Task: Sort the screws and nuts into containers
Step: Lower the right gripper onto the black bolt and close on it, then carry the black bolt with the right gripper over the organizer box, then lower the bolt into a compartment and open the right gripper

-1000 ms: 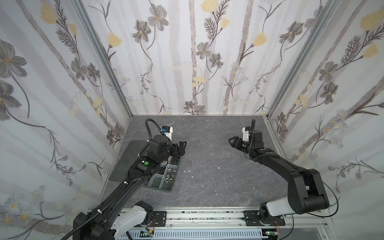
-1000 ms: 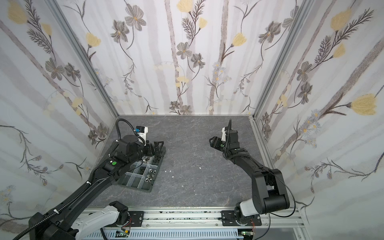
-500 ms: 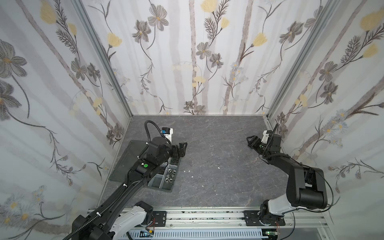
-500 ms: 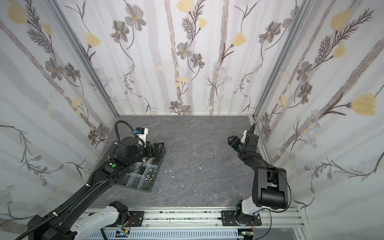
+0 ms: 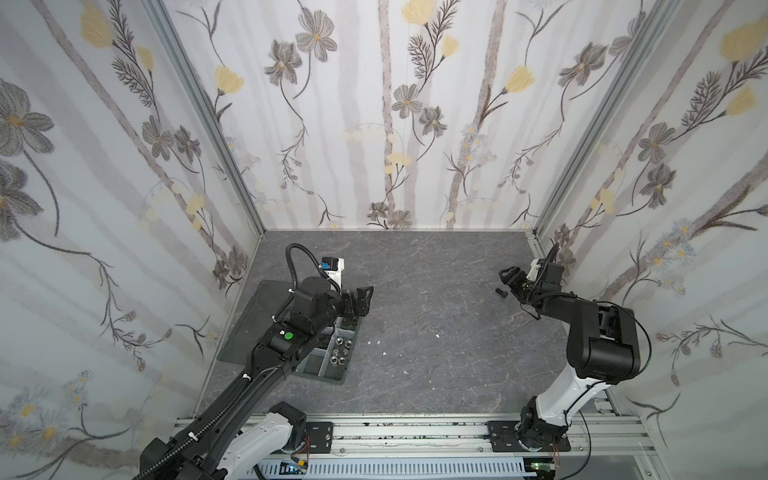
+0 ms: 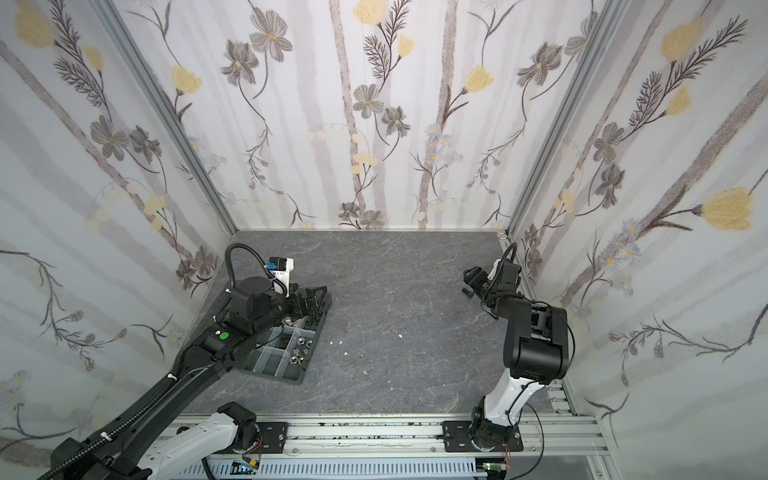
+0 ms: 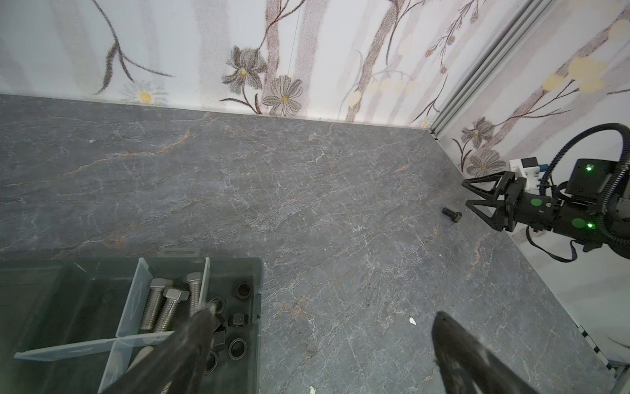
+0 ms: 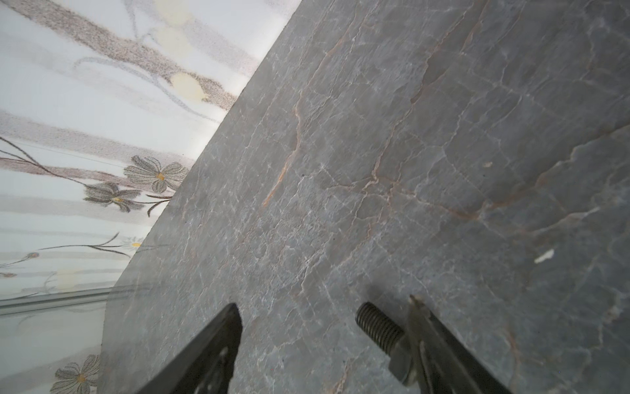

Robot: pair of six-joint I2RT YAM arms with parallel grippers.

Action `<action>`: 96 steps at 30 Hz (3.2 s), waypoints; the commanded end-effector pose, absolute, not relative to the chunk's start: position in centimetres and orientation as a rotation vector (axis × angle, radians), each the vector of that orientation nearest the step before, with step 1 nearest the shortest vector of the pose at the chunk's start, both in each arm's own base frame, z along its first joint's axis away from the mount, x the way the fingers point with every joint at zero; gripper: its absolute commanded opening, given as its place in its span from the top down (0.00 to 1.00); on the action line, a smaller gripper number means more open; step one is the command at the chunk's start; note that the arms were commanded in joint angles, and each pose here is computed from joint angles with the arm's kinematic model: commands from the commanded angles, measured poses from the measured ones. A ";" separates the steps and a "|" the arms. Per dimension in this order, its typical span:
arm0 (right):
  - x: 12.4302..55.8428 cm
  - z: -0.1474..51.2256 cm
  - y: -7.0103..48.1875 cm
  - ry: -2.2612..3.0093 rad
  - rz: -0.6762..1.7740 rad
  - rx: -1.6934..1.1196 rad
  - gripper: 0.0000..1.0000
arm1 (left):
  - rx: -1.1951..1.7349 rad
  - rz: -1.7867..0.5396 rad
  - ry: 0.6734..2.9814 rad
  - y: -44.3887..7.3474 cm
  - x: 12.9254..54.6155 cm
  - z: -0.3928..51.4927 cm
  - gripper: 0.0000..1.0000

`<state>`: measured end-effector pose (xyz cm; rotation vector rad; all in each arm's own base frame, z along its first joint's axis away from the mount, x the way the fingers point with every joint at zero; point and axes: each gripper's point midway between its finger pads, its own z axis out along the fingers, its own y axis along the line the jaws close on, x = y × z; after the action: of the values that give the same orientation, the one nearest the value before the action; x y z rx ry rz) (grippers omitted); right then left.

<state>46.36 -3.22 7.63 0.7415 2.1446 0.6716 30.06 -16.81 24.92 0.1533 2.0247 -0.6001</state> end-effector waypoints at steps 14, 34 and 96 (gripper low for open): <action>45.0 4.1 -1.1 2.310 0.607 0.696 0.30 | 0.157 -0.625 1.964 -16.8 29.9 26.4 0.00; 46.5 2.5 0.4 2.584 0.130 0.465 0.50 | 0.164 -0.628 1.948 -16.9 29.5 26.9 0.00; 28.2 14.3 55.6 2.308 1.444 -0.601 0.98 | -0.057 -0.478 1.660 -8.8 24.1 34.7 0.00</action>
<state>28.92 53.69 12.66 -0.6004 2.3668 1.3570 24.32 -9.28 34.89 -0.0482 1.6494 -0.5024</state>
